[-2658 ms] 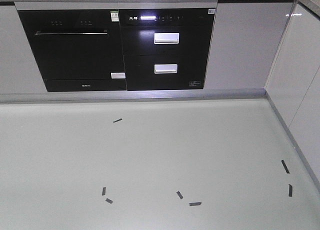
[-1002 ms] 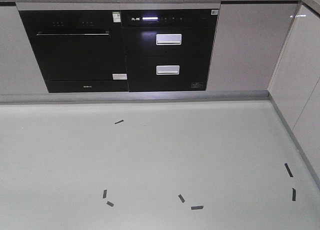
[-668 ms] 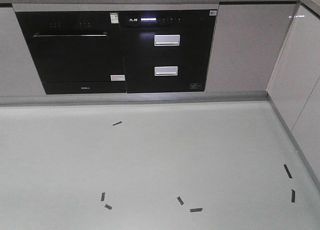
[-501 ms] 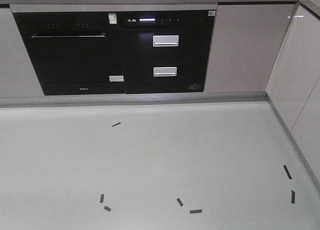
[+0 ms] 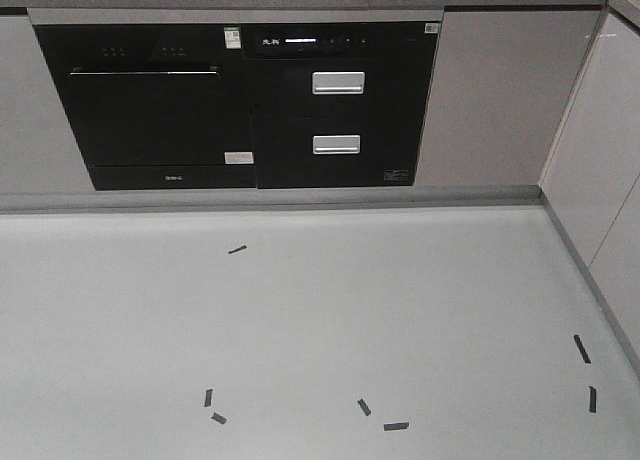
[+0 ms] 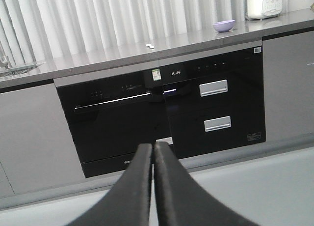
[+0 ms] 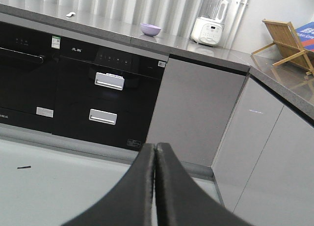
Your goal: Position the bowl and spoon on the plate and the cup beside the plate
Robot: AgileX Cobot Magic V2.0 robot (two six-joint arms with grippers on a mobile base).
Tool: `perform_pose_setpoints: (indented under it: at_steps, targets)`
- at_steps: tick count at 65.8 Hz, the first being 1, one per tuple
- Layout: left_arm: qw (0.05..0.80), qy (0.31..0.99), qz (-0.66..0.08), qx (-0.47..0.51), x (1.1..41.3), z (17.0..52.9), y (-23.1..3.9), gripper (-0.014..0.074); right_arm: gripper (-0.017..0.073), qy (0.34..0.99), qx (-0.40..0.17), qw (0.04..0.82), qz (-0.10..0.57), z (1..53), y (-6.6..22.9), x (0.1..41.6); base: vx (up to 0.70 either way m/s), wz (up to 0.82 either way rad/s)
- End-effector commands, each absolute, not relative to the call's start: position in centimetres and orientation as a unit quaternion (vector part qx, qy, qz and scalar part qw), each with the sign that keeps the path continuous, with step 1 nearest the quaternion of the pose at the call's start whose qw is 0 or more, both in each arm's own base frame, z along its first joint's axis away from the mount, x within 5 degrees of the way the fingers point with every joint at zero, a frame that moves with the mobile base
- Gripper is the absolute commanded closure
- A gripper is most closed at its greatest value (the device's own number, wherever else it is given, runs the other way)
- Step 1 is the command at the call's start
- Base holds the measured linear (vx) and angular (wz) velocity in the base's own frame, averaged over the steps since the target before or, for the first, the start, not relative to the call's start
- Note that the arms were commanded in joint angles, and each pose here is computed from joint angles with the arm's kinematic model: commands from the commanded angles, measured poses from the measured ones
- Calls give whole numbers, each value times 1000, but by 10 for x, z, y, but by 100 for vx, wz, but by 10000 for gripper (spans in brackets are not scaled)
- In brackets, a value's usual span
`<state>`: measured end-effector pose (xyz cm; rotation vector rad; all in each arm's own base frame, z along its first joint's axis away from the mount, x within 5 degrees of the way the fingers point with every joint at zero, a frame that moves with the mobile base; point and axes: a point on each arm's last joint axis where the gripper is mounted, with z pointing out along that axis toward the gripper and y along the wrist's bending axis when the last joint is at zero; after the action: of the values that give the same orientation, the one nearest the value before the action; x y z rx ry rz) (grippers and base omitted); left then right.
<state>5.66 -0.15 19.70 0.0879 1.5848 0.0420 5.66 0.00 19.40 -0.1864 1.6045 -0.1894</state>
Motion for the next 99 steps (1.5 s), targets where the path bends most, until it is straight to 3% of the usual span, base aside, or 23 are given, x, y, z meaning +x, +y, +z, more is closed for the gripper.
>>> perform_pose_setpoints:
  at_steps: [1,99]
  targets:
    - [722,690,17,38,56,196,-2,600,564,690,-81,713,-93,201,-1,56,0,0]
    - [722,690,17,38,56,196,-2,600,564,690,-81,713,-93,201,-1,56,1,0]
